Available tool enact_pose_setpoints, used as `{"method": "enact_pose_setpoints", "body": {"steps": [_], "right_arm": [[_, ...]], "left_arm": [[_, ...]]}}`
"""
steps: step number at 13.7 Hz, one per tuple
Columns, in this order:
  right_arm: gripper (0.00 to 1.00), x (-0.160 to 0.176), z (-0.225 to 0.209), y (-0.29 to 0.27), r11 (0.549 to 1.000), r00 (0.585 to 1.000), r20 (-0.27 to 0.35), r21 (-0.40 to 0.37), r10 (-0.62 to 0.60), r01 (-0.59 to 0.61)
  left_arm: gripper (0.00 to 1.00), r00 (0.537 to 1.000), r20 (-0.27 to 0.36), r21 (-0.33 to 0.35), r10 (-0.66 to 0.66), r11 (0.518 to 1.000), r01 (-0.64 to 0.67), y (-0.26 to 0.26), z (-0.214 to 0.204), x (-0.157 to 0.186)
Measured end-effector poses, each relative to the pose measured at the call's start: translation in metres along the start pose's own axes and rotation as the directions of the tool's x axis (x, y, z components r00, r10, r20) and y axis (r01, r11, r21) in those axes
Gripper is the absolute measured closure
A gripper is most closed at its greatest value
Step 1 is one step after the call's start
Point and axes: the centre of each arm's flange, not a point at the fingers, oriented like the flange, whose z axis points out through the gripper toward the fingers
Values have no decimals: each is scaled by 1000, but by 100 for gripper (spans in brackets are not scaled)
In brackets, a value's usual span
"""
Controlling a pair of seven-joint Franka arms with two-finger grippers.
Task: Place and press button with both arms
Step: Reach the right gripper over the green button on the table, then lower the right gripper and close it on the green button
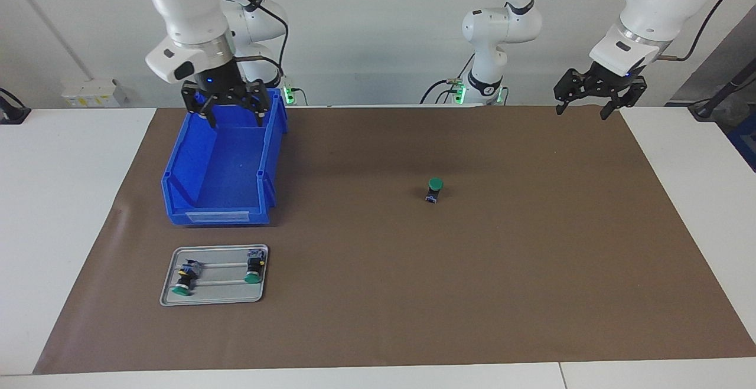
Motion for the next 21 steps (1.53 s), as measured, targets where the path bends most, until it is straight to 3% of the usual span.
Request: {"method": "enact_pose_setpoints", "body": {"steps": [8, 16, 21], "right_arm": [[0, -5, 124, -222, 980, 979, -68, 72, 192, -187], [0, -10, 207, -349, 889, 890, -71, 124, 450, -440], [0, -10, 239, -387, 886, 887, -83, 148, 454, -440]], "left_arm": [[0, 1000, 0, 0, 0, 1000, 0, 0, 0, 0], [0, 1000, 0, 0, 0, 1000, 0, 0, 0, 0], [0, 1000, 0, 0, 0, 1000, 0, 0, 0, 0]]}}
